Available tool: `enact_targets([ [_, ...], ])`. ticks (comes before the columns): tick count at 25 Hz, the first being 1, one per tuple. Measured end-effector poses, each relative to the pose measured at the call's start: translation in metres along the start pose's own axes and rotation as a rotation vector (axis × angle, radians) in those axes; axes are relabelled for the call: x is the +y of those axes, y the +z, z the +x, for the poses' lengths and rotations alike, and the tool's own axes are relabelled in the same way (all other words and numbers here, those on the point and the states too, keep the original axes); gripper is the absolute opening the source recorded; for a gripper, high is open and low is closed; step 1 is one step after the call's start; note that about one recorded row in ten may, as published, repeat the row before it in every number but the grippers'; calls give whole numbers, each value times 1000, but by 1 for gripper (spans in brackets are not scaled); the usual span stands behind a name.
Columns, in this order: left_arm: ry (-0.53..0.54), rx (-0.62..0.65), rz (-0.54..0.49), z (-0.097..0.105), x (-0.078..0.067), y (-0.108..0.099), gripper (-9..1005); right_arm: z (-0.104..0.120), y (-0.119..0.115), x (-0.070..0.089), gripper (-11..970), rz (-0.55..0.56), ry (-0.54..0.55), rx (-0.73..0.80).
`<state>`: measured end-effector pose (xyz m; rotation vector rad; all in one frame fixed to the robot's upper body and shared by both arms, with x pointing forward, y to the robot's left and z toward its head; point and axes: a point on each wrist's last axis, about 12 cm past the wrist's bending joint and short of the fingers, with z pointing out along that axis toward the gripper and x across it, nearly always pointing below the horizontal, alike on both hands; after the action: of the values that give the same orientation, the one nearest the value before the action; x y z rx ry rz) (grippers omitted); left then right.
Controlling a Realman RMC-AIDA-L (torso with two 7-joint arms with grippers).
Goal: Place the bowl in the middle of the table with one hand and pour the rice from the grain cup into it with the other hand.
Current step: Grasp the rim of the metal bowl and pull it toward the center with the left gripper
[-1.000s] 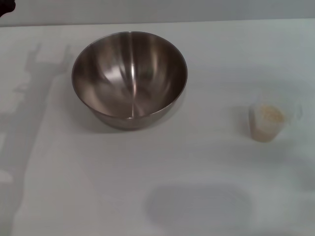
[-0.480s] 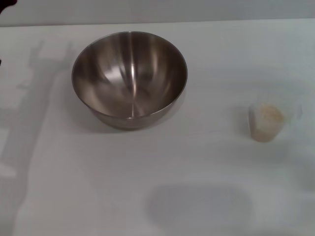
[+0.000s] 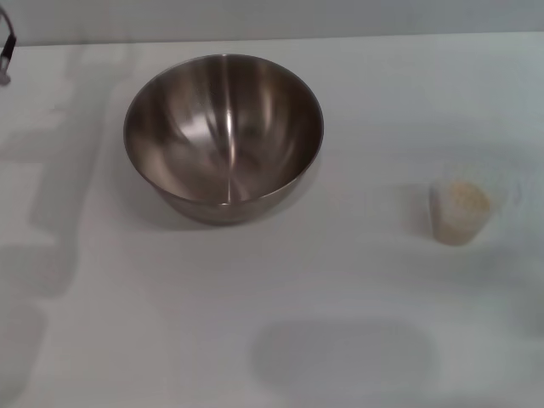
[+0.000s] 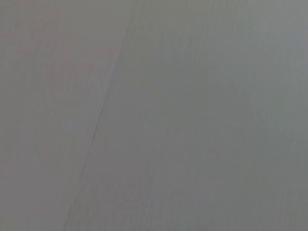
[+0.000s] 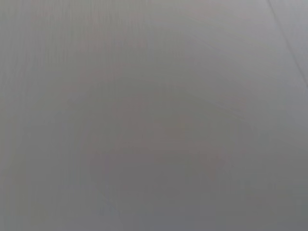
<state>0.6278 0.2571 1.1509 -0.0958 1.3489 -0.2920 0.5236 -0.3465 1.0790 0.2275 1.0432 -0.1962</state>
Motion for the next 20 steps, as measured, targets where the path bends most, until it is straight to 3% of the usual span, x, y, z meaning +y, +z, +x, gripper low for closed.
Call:
enact_targets([
  [6, -15, 238, -33, -38, -10, 19, 796, 1, -2, -2, 711, 3, -7, 8],
  [11, 38, 410, -27, -60, -20, 20, 794, 3, -2, -4, 712, 5, -11, 26],
  [12, 90, 500, -15, -69, -27, 17, 794, 3, -2, -4, 712, 6, -12, 31],
  [20, 205, 736, 44, -79, -44, 8, 790, 4, -1, -4, 711, -4, -14, 36],
])
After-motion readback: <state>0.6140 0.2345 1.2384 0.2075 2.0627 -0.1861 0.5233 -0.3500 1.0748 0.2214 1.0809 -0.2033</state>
